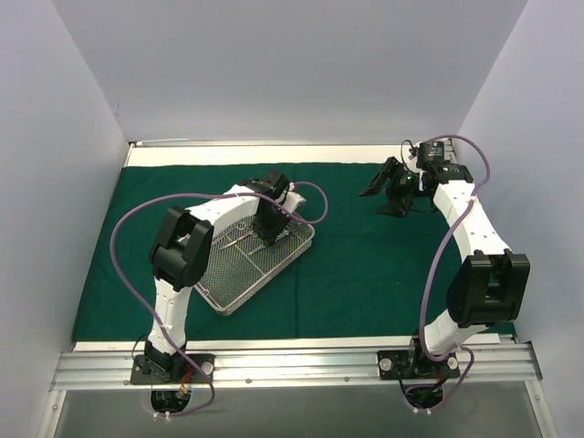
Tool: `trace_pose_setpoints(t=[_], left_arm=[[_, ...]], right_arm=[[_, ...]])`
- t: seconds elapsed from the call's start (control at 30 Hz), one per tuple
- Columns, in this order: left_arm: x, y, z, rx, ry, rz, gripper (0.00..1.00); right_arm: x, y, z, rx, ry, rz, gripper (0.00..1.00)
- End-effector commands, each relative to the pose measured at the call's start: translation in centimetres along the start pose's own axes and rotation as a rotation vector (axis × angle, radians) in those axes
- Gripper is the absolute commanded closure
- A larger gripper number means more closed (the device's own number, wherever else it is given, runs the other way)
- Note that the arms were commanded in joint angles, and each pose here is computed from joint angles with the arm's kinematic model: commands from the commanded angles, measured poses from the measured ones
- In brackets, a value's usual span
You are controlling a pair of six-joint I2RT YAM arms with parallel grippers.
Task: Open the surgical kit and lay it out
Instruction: Pick up the medical item from the container, then place the medical item in the surgical kit.
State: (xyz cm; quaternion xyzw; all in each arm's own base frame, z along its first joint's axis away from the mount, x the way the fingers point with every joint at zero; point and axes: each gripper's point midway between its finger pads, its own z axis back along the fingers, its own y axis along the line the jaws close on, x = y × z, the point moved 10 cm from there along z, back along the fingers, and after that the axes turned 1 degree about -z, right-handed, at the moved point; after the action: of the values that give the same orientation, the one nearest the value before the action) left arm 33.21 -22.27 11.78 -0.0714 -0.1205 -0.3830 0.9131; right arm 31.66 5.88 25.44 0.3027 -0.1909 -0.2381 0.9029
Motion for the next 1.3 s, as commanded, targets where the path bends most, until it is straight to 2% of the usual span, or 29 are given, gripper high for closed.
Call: trace_pose_setpoints(t=[0.0,0.13,0.37,0.63,0.77,1.0,1.2,1.27], left_arm=[[-2.7,-0.4,-3.2,-0.002,0.157,0.051,0.71],[-3.5,-0.2,-2.5,0.051,0.153,0.079,0.83],[-3.0,1.1,2.4,0.14,0.045,0.12,0.97],[-2.5,2.2,8.0,0.131,-0.035,0.165,0.98],[-2.3,2.5,10.9,0.099,-0.127,0.208,0.98],[-1.3,1.8,14.7,0.061,-0.256,0.243,0.98],[0.2,1.1,16.6,0.026,-0.324,0.27,0.98],[0.6,0.8,16.9,0.01,-0.341,0.275,0.98]], right_arm=[[-0.5,0.5,1.5,0.03,-0.021,0.028,0.35],[-0.6,0.4,1.3,0.037,-0.021,0.022,0.35],[-0.5,0.4,1.0,0.047,-0.017,0.021,0.35],[-0.4,1.3,0.0,0.053,-0.003,0.045,0.35],[-1.0,2.5,-1.1,0.079,0.019,0.073,0.35],[-3.8,8.2,-4.0,0.23,0.126,0.151,0.28],[-3.8,13.3,-6.2,0.393,0.149,0.087,0.24],[-4.6,14.6,-7.5,0.397,0.175,0.093,0.25]])
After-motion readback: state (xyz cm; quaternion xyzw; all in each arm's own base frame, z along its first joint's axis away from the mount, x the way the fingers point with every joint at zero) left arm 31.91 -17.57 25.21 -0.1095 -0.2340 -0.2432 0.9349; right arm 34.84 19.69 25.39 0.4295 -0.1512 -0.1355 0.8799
